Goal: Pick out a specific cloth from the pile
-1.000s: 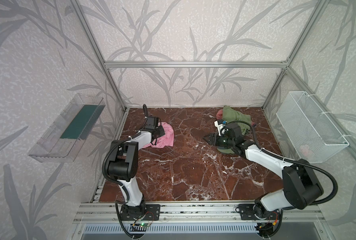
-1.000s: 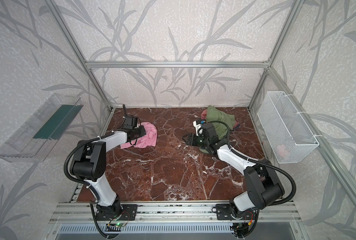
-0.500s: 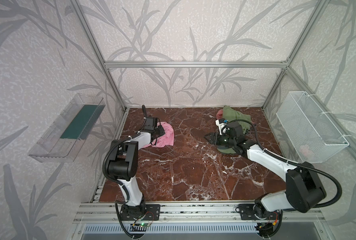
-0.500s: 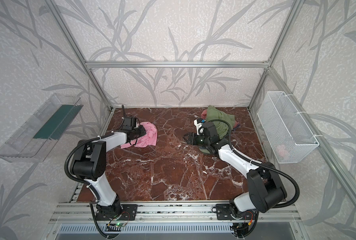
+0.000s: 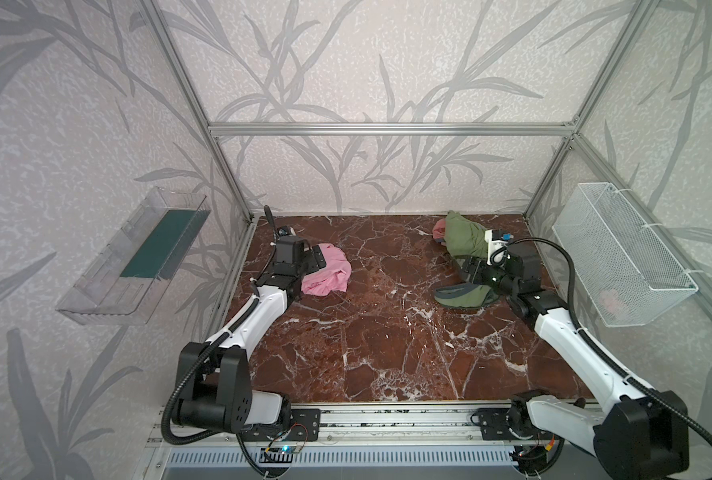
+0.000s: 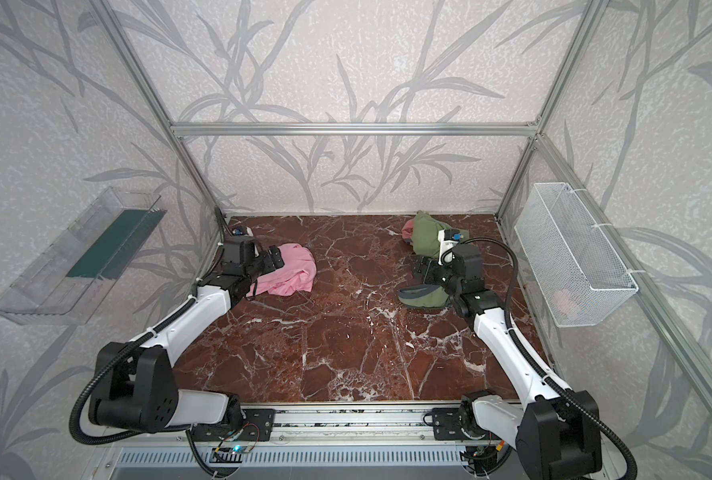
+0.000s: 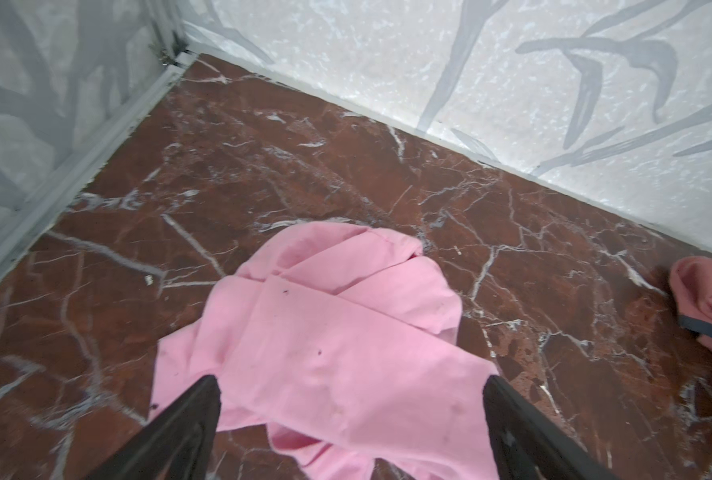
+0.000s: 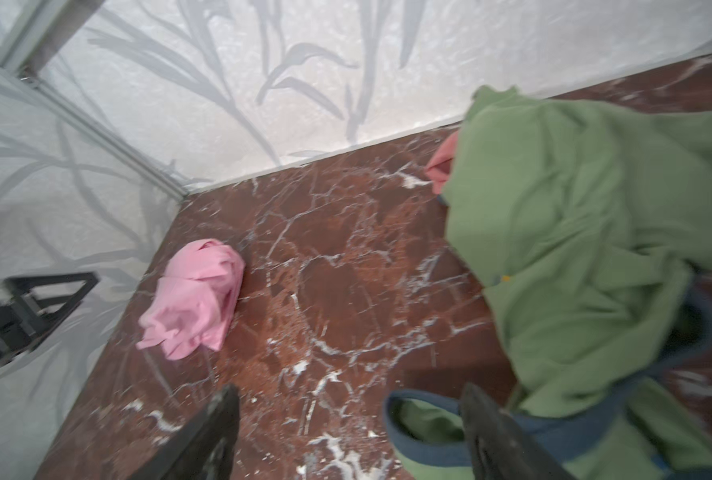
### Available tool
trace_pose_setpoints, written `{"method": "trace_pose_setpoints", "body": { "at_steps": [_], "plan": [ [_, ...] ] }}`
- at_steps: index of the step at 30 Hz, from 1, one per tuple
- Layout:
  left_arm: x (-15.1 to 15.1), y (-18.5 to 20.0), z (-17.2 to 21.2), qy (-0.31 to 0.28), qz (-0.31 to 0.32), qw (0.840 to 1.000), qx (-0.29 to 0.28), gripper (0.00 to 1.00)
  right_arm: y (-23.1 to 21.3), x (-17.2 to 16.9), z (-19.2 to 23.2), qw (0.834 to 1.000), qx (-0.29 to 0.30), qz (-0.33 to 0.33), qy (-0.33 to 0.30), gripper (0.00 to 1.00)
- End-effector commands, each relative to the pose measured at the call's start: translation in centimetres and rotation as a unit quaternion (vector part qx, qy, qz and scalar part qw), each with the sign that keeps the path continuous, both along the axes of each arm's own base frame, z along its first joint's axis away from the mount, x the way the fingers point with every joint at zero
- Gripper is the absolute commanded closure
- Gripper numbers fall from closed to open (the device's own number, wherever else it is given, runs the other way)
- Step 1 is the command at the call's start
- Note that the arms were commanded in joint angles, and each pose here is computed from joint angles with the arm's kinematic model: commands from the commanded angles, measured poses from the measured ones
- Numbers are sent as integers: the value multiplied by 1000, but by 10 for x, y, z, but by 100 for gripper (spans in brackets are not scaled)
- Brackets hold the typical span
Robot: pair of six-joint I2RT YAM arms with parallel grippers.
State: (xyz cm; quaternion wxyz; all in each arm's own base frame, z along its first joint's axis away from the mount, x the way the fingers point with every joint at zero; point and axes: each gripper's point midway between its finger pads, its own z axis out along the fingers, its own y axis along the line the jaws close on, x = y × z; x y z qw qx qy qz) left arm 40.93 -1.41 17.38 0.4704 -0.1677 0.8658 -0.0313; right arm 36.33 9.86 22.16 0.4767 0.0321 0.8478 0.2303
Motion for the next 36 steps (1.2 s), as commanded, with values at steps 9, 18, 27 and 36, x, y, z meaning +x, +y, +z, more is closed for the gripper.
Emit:
{"method": "trace_pose_setpoints", "body": {
  "at_steps": [9,18,27,36],
  "plan": [
    [-43,48,-26,-35,59,985,155,3,-94,-14,-45,961,-208,-171,-66,17],
    [-49,62,-46,-47,74,975,203,1,-96,5,-75,940,-253,-174,-149,17],
    [-37,51,-46,-127,38,969,207,1,-83,24,-115,945,-260,-136,-142,16],
    [-24,58,-69,-134,32,972,188,1,-77,32,-127,950,-261,-118,-123,11]
  ]
}}
